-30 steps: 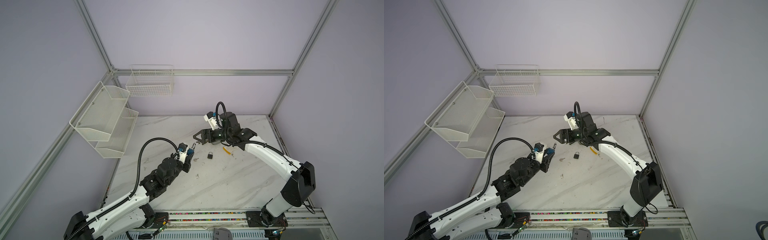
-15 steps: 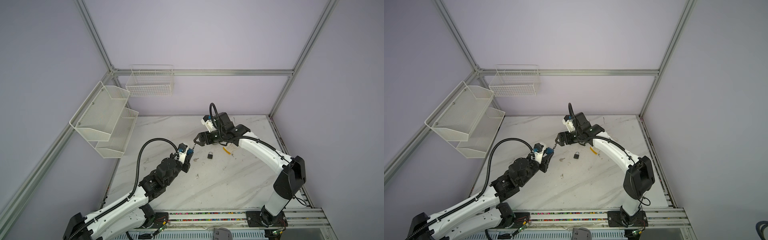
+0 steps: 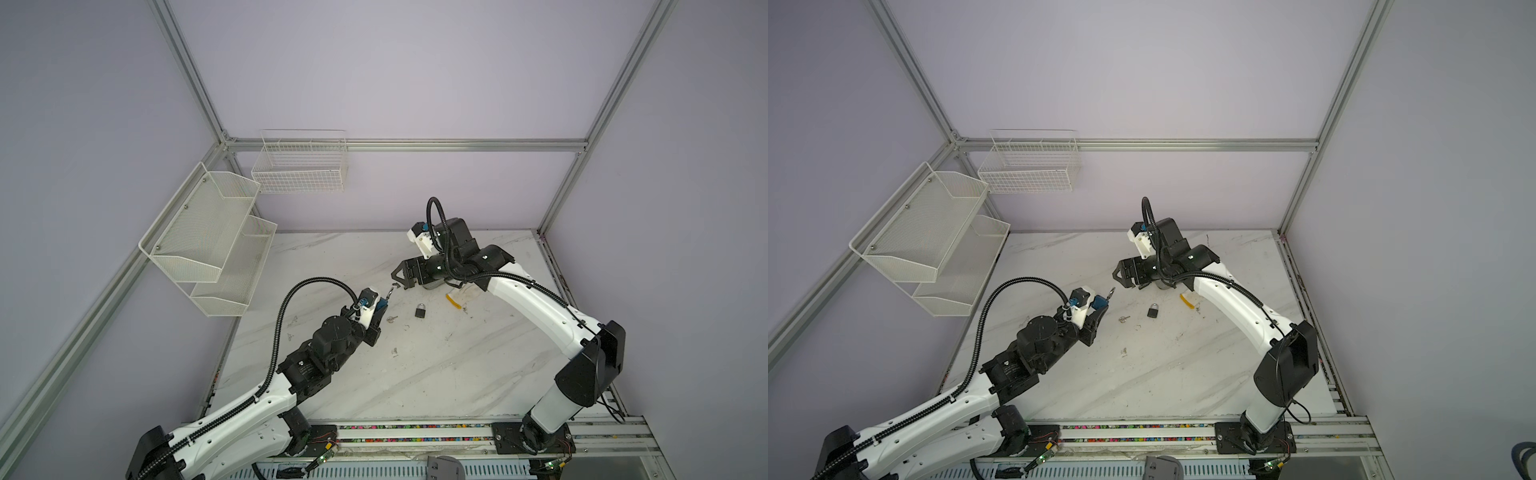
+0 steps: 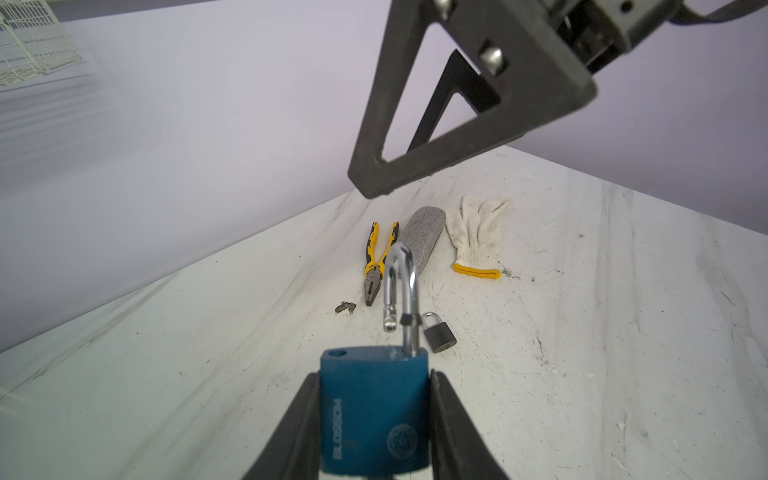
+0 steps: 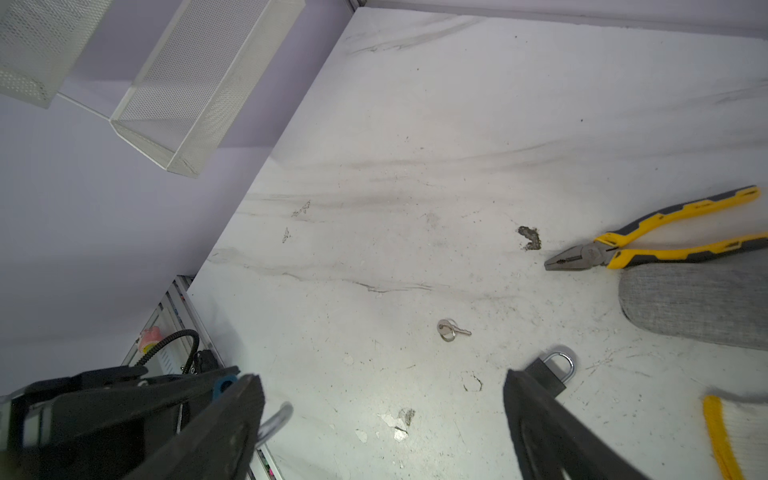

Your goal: Unlock with the key

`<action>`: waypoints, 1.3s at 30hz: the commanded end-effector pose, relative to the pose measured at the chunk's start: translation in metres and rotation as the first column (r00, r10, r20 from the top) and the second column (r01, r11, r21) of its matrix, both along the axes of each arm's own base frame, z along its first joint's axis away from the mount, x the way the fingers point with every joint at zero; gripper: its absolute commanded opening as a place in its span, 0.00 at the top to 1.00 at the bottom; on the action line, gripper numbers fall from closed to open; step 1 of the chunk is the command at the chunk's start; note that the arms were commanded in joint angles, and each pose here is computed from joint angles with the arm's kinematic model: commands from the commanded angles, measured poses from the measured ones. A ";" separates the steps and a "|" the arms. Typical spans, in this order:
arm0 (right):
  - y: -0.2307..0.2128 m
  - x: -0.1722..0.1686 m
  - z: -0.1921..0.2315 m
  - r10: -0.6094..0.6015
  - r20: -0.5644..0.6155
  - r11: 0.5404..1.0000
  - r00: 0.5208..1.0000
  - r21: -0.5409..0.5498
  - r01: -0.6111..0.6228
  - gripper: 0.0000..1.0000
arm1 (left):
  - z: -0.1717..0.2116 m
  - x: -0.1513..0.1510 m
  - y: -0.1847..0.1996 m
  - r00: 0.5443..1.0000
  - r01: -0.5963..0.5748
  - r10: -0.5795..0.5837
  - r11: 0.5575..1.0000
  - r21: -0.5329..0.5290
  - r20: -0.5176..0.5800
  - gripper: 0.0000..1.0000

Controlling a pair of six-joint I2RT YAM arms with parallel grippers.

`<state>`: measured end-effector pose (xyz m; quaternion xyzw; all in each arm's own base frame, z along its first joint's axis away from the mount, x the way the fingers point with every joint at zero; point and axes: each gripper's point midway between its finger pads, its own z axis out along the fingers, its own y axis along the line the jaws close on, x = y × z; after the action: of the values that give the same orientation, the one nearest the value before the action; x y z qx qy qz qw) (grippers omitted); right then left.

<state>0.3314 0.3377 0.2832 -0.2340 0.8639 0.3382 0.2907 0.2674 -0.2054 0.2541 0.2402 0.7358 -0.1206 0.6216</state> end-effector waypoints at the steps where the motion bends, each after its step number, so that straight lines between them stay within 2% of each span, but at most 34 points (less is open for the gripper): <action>1: 0.008 -0.006 -0.009 0.026 -0.032 0.999 0.999 -0.032 -0.027 0.07 | 0.027 0.003 -0.004 0.997 0.017 -0.014 0.999 -0.035 0.075 1.00; 18: 0.001 -0.017 -0.034 0.075 -0.070 0.991 0.995 -0.104 -0.082 0.06 | 0.035 0.001 -0.001 0.989 0.015 -0.008 0.999 -0.041 0.149 1.00; 27: 0.001 -0.032 -0.025 0.141 -0.066 0.988 0.988 -0.056 -0.145 0.06 | 0.034 0.004 0.003 0.987 -0.015 0.020 0.999 -0.034 0.162 1.00; 32: -0.013 -0.026 -0.028 0.089 -0.067 0.993 0.994 -0.075 -0.094 0.06 | 0.030 0.008 0.006 0.987 -0.044 0.048 0.999 -0.028 0.151 1.00; 36: -0.014 -0.029 -0.022 0.109 -0.067 0.992 0.992 -0.049 -0.112 0.05 | 0.028 0.009 0.005 0.987 -0.044 0.048 0.999 -0.027 0.150 1.00; 39: -0.023 -0.024 -0.028 0.065 -0.063 0.994 0.996 -0.084 -0.070 0.05 | 0.027 0.010 0.006 0.987 -0.051 0.054 0.998 -0.027 0.150 1.00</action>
<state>0.3161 0.3238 0.2572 -0.2550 0.8748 0.3291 0.2478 0.2729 -0.2050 0.2612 0.2525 0.7185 -0.0931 0.6413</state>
